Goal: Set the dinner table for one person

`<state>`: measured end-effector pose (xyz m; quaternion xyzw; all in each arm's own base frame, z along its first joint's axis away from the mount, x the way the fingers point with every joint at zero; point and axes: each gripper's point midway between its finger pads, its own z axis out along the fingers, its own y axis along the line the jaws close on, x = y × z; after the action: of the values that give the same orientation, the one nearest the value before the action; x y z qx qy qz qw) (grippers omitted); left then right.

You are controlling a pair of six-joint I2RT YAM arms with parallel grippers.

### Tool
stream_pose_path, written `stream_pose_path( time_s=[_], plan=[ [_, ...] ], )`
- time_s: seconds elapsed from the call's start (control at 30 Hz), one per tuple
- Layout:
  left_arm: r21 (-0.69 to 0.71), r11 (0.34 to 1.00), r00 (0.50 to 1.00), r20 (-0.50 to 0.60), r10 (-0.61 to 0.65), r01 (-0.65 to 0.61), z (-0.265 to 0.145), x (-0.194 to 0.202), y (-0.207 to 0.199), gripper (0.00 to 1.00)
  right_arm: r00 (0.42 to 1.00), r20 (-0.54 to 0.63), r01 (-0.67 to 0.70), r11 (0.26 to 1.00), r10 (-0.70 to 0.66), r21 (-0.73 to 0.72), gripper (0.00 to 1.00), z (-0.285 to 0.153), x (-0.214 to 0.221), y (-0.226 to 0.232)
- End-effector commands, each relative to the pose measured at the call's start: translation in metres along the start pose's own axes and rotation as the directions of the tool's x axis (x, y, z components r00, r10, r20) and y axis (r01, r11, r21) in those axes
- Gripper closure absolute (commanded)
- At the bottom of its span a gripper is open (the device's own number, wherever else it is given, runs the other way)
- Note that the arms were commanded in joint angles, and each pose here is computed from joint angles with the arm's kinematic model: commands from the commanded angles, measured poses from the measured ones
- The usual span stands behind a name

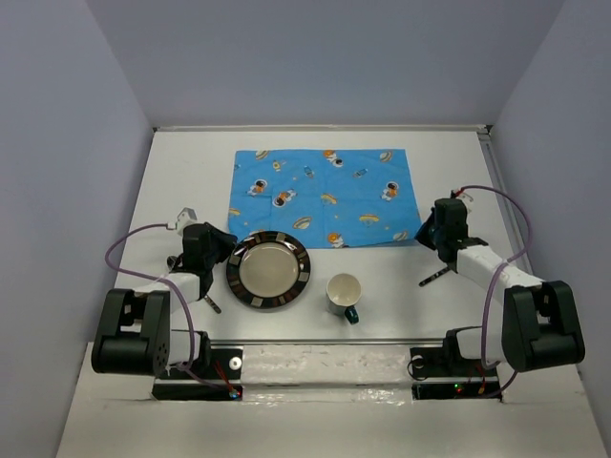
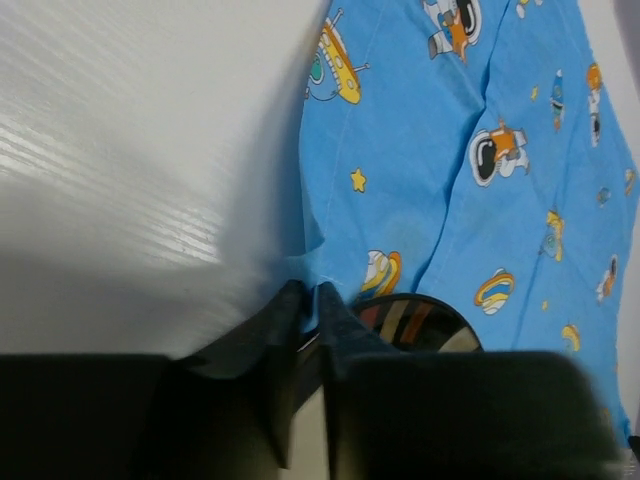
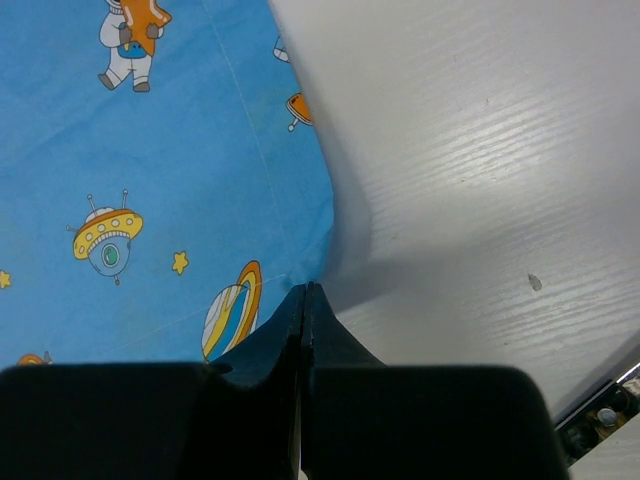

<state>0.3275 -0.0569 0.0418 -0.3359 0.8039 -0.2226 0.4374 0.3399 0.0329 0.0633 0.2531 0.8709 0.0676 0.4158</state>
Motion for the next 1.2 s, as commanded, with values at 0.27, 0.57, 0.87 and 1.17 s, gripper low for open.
stream_pose_path(
  time_s=[0.27,0.57,0.87,1.17],
  plan=[
    [0.094,0.995,0.993,0.120,0.004,-0.015,-0.023,-0.043,-0.042,0.04,1.000,-0.017,0.015,1.000,-0.015,-0.018,0.51,-0.012,-0.005,0.003],
    [0.248,0.956,0.925,0.377,0.053,-0.156,-0.111,-0.136,-0.140,0.01,0.988,0.050,0.157,0.949,-0.149,-0.273,0.27,-0.082,-0.018,0.080],
    [0.383,0.789,0.840,0.462,0.286,-0.480,-0.199,-0.137,-0.190,0.01,0.928,-0.018,0.298,0.770,-0.372,-0.564,0.21,-0.172,0.052,0.137],
    [0.370,0.712,0.779,0.478,0.406,-0.597,-0.209,-0.098,-0.157,0.01,0.826,-0.162,0.340,0.707,-0.540,-0.620,0.19,-0.206,0.115,0.132]
  ],
)
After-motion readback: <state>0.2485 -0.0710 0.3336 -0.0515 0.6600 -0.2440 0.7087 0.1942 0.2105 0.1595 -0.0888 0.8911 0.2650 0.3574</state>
